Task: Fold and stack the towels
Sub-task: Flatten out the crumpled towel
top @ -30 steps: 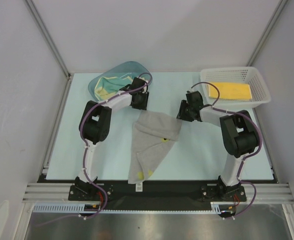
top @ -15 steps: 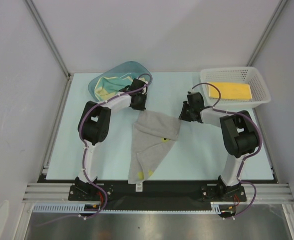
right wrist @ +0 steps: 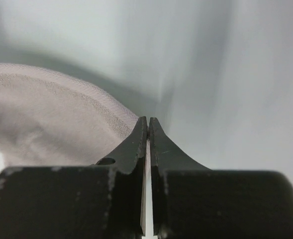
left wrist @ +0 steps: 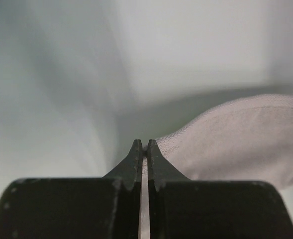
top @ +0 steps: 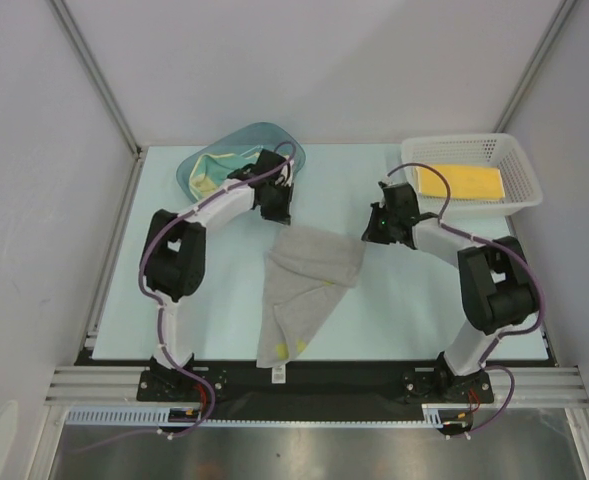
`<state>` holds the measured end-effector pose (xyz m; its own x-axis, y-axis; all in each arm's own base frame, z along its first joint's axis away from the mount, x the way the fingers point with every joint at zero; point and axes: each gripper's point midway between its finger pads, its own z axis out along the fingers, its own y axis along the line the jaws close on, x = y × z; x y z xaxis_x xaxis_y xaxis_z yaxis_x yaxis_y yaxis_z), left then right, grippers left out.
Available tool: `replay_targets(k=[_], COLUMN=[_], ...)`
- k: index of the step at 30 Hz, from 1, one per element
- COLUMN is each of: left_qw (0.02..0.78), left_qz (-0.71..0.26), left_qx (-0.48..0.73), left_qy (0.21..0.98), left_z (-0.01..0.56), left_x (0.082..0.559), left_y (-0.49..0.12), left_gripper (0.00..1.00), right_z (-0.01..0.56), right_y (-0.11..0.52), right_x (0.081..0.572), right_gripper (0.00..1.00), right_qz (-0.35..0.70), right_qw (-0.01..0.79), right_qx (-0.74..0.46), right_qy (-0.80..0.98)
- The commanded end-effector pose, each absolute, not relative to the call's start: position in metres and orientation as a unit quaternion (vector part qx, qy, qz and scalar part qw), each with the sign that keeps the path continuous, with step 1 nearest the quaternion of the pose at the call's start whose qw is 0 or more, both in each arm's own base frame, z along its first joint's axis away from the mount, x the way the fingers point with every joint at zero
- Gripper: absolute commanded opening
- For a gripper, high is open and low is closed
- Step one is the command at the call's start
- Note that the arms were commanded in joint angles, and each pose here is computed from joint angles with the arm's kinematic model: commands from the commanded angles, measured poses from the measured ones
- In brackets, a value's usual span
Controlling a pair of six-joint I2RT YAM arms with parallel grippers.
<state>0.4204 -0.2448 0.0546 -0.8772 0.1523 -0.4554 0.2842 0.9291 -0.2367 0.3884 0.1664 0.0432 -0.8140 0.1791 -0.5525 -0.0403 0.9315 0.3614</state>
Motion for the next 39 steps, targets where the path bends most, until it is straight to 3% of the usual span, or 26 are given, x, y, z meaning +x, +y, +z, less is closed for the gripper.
replay_targets(k=[1,10,16,21,26,31,39], left_qw=[0.290,0.461,0.538,0.575,0.633,0.627,0.613], left_qz=[-0.181,-0.223,-0.246,-0.268,-0.317,-0.394,-0.464], left_qx=[0.108,0.099,0.102,0.127,0.166,0.192,0.207], left_qy=[0.934,0.853,0.800,0.763,0.686,0.644,0.605], left_z=[0.138,0.267,0.345,0.397,0.445,0.461,0.493], left_x=[0.423,0.462,0.445,0.393,0.297,0.229,0.175], left_y=[-0.251,-0.260,-0.250,-0.234,-0.221,-0.228,-0.235], left_gripper=[0.00,0.00,0.00,0.00,0.00,0.00,0.00], right_z=[0.102,0.238,0.330,0.391,0.422,0.466,0.515], right_y=[0.165,0.155,0.147,0.137,0.145,0.131,0.130], right_x=[0.395,0.448,0.453,0.406,0.321,0.235,0.167], right_gripper=[0.00,0.00,0.00,0.00,0.00,0.00,0.00], right_qz=[0.197,0.183,0.175,0.184,0.225,0.282,0.354], right_qw=[0.362,0.527,0.607,0.645,0.670,0.722,0.734], right_qx=[0.015,-0.039,-0.046,-0.054,-0.093,-0.087,-0.117], right_qy=[0.911,0.829,0.774,0.739,0.701,0.626,0.568])
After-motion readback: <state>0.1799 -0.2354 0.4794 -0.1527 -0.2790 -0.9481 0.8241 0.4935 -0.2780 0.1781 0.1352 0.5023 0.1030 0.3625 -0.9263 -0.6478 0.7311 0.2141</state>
